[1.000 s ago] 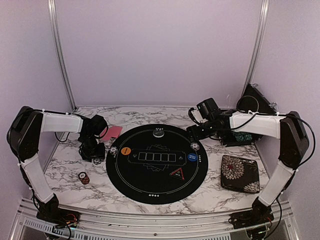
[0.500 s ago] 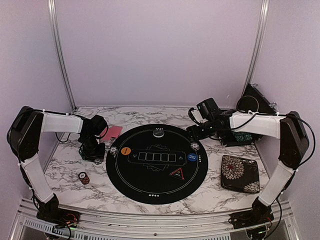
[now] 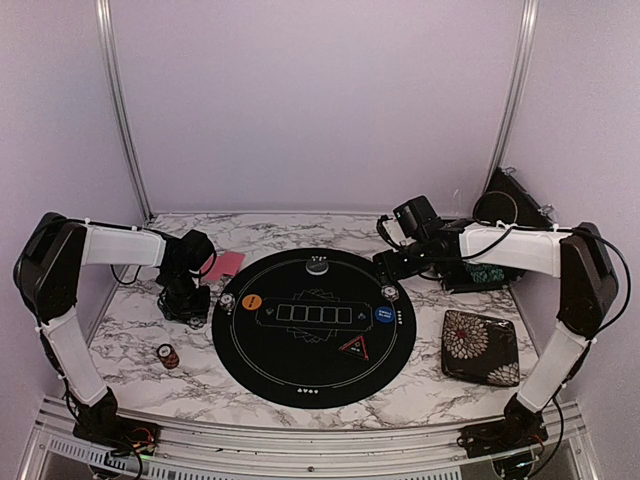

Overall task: Distribute texas hold em gaming equipment
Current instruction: Pick up the pile of poker chips from the center of the board.

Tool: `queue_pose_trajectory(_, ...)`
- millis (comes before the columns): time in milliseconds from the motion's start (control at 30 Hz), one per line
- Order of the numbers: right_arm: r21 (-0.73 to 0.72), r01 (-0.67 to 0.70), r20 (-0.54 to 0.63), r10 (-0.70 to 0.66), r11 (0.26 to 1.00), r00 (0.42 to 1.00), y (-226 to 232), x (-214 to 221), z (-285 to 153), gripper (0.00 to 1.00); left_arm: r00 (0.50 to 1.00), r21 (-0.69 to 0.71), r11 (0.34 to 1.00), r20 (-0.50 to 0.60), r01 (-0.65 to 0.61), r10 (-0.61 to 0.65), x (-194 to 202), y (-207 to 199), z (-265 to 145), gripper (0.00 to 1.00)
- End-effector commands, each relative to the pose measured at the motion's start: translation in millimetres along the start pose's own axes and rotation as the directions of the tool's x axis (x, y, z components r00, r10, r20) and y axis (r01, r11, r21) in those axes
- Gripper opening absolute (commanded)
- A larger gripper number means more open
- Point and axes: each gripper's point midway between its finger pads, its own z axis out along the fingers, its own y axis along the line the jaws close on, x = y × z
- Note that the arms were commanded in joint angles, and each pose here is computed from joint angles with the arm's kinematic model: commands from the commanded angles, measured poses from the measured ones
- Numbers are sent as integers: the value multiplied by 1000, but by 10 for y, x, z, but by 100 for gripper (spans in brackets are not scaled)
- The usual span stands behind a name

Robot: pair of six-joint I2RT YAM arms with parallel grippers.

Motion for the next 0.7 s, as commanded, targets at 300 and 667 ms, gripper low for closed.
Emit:
queue_pose_trajectory(300, -6, -6, 41, 7, 1000, 999, 39, -136, -114, 75, 999, -16, 999, -23, -32, 31, 118, 13, -94, 37)
queue_pose_trajectory(667, -7, -8, 42, 8, 1000, 999, 40, -134, -111, 74, 999, -10, 999, -21, -41, 40, 125, -29, -131, 37)
